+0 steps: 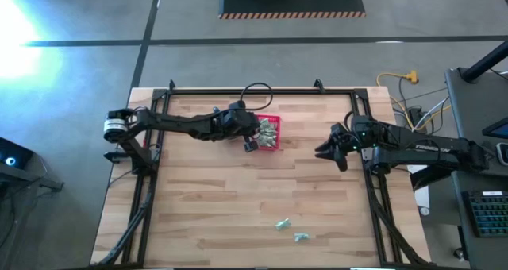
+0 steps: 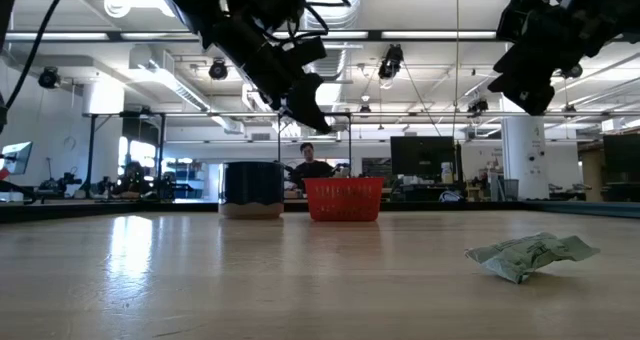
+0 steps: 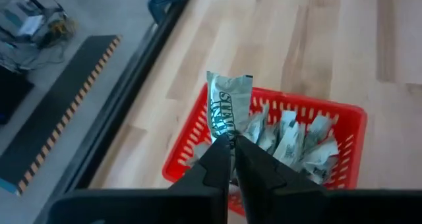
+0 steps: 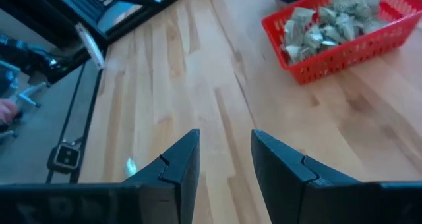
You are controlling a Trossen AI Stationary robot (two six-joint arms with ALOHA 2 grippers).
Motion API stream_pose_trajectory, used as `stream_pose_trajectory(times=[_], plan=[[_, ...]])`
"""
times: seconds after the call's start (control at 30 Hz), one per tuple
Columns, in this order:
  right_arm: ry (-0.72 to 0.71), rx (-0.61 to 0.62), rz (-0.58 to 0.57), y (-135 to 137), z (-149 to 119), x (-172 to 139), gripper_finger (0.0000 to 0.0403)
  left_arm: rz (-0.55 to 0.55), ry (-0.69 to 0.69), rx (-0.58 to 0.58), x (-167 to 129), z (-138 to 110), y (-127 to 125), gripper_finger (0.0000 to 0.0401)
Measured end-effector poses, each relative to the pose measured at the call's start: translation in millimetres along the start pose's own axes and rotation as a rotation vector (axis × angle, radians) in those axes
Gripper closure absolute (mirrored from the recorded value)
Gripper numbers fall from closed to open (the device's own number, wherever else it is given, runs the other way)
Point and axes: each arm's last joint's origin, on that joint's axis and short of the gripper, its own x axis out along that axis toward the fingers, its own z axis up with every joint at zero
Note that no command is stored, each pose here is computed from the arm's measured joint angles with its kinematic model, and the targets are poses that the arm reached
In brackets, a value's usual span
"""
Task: Pick and place Stevia / Truvia into bins
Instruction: Put the stevia packet into the basket
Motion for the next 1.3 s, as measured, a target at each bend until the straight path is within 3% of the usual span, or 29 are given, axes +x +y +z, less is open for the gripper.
stream_pose_trajectory(times=[0.33,0.53,0.73,0.97,1.07,1.2,1.3], plan=[[-0.021,0.023,0.013,2,4,8,0.0275,-0.058,0.038,0.009,16,-8,-5,0.0299],[0.142,-0.037,0.137,16,-9,29,0.0275,-0.078,0.058,-0.09,0,-4,-5,0.0253],[0.238,-0.157,0.177,38,-27,60,0.0275,-0.194,0.153,-0.128,-30,-5,2,0.0244],[0.23,-0.32,0.273,60,-47,102,0.0281,-0.21,0.21,-0.123,-57,-7,8,0.0244],[0.251,-0.279,0.329,66,-57,119,0.0282,-0.212,0.211,-0.12,-65,-6,10,0.0244],[0.382,-0.128,0.341,74,-73,137,0.0284,-0.217,0.236,-0.11,-72,-8,10,0.0244],[0.436,-0.158,0.372,96,-84,147,0.029,-0.221,0.273,-0.098,-75,-12,10,0.0244]])
